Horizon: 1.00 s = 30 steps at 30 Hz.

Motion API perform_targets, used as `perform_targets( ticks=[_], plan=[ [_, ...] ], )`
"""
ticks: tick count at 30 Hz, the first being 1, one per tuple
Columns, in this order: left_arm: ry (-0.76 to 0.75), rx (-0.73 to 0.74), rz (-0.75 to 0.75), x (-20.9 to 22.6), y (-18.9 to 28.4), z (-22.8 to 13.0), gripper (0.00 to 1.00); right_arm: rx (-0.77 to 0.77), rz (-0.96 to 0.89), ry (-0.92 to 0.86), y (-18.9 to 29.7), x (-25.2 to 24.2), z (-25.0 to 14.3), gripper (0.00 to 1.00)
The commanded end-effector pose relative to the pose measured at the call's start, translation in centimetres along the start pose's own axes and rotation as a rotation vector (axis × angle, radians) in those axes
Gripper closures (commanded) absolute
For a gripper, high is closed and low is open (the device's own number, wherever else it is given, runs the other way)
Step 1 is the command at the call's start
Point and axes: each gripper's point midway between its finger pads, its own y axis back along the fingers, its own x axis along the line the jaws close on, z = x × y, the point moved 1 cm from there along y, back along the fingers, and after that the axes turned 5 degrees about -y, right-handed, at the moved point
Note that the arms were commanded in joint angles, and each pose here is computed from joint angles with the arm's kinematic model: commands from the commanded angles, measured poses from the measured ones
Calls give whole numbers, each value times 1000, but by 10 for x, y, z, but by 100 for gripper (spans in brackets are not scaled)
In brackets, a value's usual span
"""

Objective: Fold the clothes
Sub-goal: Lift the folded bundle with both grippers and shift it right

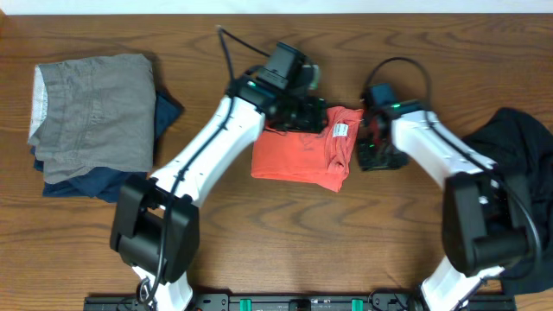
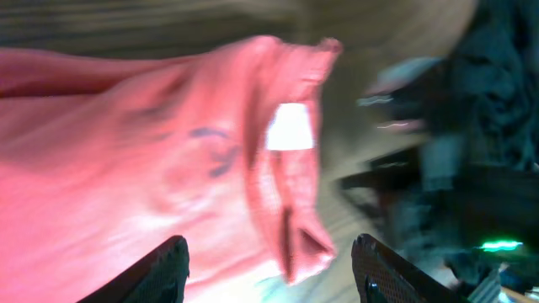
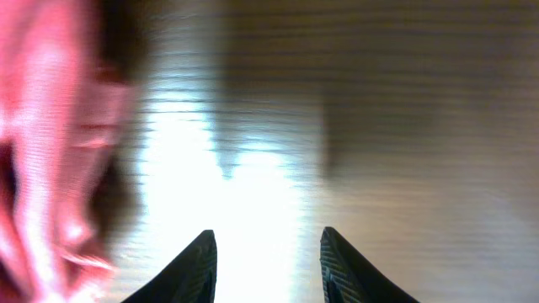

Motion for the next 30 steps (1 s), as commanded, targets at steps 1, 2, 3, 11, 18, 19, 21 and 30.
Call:
perform_targets(
  ticks=[1,2,3,11,18,19,21,30],
  plan=[
    [57,-49,95,39,19,16,36,-174,82,-62,57,-11,34,61],
    [75,-54,136,51,23,17,36,-201,141,-37,68,-6,38,61],
    [95,-59,185,65,27,18,37,-229,213,-2,81,3,41,60],
    [122,-17,289,111,20,5,35,-203,583,197,110,75,17,64],
    [139,97,308,134,-19,-14,35,-93,601,317,75,124,-8,67],
    [146,116,310,137,-24,-18,35,-72,598,329,68,129,-11,67],
    [160,155,317,143,-34,-27,35,-28,584,343,53,136,-18,68],
    [226,346,348,157,-50,-72,34,112,224,143,-22,95,-24,74]
  ],
)
